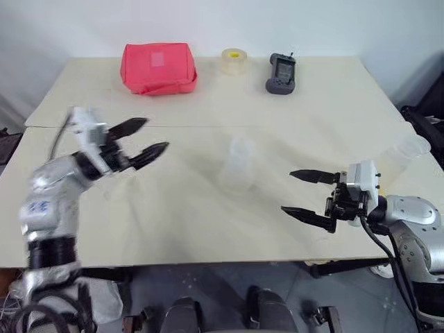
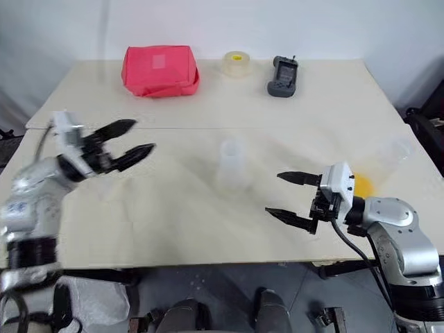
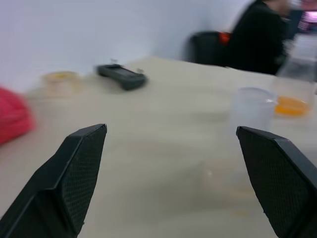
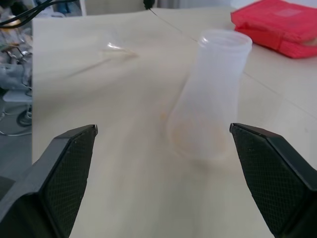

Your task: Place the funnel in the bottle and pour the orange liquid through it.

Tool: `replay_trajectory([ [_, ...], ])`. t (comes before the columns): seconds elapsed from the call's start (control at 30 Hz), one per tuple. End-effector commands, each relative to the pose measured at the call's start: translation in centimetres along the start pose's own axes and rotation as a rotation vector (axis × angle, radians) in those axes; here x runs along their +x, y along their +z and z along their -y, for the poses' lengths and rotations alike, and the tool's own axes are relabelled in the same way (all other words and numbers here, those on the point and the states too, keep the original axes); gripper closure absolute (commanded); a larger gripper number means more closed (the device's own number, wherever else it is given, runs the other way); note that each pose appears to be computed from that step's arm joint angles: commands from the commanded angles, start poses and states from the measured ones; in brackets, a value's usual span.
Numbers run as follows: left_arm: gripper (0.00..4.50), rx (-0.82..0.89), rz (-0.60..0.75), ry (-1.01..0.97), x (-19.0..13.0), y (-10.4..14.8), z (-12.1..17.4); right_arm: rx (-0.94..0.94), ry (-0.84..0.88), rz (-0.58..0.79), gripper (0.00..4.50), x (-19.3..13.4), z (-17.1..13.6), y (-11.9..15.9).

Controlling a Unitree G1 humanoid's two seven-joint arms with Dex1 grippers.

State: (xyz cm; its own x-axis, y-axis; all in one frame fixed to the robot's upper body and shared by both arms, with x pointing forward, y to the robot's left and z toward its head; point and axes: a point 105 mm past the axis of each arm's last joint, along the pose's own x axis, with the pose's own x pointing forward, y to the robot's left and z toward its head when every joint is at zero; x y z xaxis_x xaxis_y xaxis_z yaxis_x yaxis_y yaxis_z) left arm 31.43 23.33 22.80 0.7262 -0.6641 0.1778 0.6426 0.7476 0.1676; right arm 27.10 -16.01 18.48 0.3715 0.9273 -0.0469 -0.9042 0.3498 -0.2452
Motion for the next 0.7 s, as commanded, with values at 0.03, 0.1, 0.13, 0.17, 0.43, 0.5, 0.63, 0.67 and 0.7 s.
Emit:
replay_trajectory([
  [0.03, 0.04, 0.021, -0.023, 0.162, -4.6, 0.5, 0.3, -0.011, 0.050, 0.053, 0.00, 1.1, 0.0, 1.0],
  [0.1, 0.04, -0.004, -0.041, 0.275, -7.0, -0.2, 0.4, -0.009, 0.073, 0.067, 0.00, 1.7, 0.0, 1.1],
  [0.13, 0.04, -0.024, -0.055, 0.332, -8.2, -0.8, 0.6, -0.007, 0.088, 0.075, 0.00, 2.1, 0.0, 1.1],
  [0.17, 0.04, -0.042, -0.068, 0.367, -9.1, -1.3, 1.0, -0.005, 0.101, 0.081, 0.00, 2.4, 0.0, 1.2],
  [0.43, 0.04, -0.217, -0.195, 0.522, -12.7, -5.5, 5.0, -0.005, 0.160, 0.104, 0.00, 3.7, 0.2, 1.6],
  [0.5, 0.04, -0.223, -0.208, 0.537, -13.0, -5.9, 5.1, -0.005, 0.163, 0.107, 0.00, 3.8, 0.2, 1.7],
  [0.63, 0.04, -0.211, -0.211, 0.539, -12.6, -6.3, 4.3, -0.006, 0.170, 0.110, 0.00, 3.9, 0.1, 1.8],
  [0.67, 0.04, -0.199, -0.212, 0.527, -12.2, -6.4, 3.7, -0.008, 0.169, 0.110, 0.00, 3.8, 0.0, 1.9],
  [0.7, 0.04, -0.190, -0.214, 0.518, -12.0, -6.5, 3.4, -0.009, 0.168, 0.109, 0.00, 3.8, 0.0, 1.9],
])
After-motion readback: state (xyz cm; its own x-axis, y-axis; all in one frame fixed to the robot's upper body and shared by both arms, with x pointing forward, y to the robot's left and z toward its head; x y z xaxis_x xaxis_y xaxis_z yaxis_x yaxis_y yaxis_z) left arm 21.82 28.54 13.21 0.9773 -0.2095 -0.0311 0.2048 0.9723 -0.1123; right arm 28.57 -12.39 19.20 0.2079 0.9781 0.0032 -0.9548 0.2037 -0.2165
